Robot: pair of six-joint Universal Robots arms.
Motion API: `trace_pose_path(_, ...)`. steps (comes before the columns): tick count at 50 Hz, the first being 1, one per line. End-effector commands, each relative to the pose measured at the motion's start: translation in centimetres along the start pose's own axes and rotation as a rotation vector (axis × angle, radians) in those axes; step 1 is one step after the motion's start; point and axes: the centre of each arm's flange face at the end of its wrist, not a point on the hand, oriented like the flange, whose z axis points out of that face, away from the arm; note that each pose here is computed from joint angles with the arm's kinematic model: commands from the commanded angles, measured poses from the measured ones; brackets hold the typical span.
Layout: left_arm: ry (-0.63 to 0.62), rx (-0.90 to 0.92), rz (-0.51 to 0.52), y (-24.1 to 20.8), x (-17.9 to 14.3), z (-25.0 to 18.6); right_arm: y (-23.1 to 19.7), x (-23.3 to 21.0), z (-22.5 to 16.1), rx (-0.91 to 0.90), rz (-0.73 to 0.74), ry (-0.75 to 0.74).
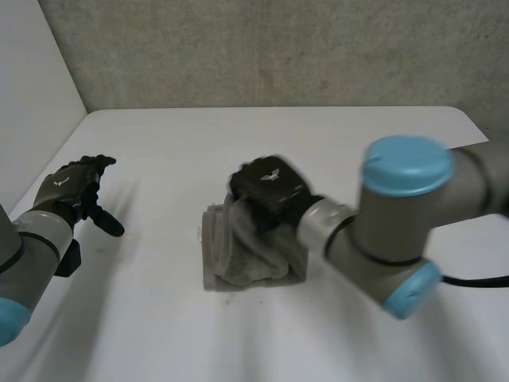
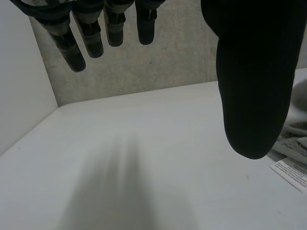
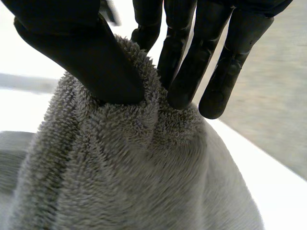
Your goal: Fold the towel.
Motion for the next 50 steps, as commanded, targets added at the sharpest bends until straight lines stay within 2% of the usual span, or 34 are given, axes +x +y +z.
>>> trace_pose_path(1,0.003,0.019,0.001,-0.6,0.1,-0.2,4.0,-5.2,1.4,-0.119,-0.043,-0.134)
trace_pose_path(5,0.007,0.029,0.003,-0.9,0.2,-0.4,3.9,-5.4,1.3,-0.123,-0.083,-0.125)
trace_pose_path(9,0.015,0.050,0.005,-1.5,0.4,-0.5,1.5,-4.0,0.4,-0.089,-0.070,-0.042)
trace_pose_path(11,0.060,0.081,0.012,-2.5,2.0,-0.7,0.7,-3.7,-0.2,-0.078,-0.055,-0.014)
trace_pose_path(16,0.150,0.113,0.026,-4.0,5.0,-1.6,-1.4,-0.3,-2.4,-0.053,0.045,0.116)
trace_pose_path(19,0.211,0.096,0.035,-4.5,7.1,-2.4,-1.7,0.4,-3.0,-0.048,0.095,0.138)
trace_pose_path(21,0.239,0.088,0.036,-4.8,8.1,-2.8,-1.5,2.1,-3.6,-0.049,0.211,0.186)
trace_pose_path(23,0.304,0.030,0.021,-3.9,10.6,-2.9,-1.3,3.1,-3.6,-0.052,0.259,0.212)
trace_pose_path(28,0.369,-0.032,0.012,-2.6,13.4,-2.9,-0.2,4.5,-3.6,-0.087,0.356,0.242)
trace_pose_path(29,0.399,-0.087,0.021,-1.3,14.9,-2.8,0.4,4.6,-3.5,-0.108,0.367,0.244)
trace_pose_path(32,0.398,-0.171,0.041,1.1,15.8,-1.4,1.6,4.9,-2.9,-0.148,0.382,0.248)
trace_pose_path(37,0.371,-0.218,0.058,2.9,15.9,-0.3,3.0,5.0,-2.2,-0.186,0.396,0.247)
trace_pose_path(39,0.320,-0.243,0.074,4.3,15.4,0.4,3.6,4.9,-1.7,-0.198,0.396,0.241)
trace_pose_path(43,0.261,-0.269,0.093,5.3,14.4,0.5,4.3,4.7,-1.1,-0.207,0.397,0.231)
trace_pose_path(50,0.229,-0.322,0.117,6.9,13.4,-0.4,6.0,4.6,-0.3,-0.246,0.357,0.226)
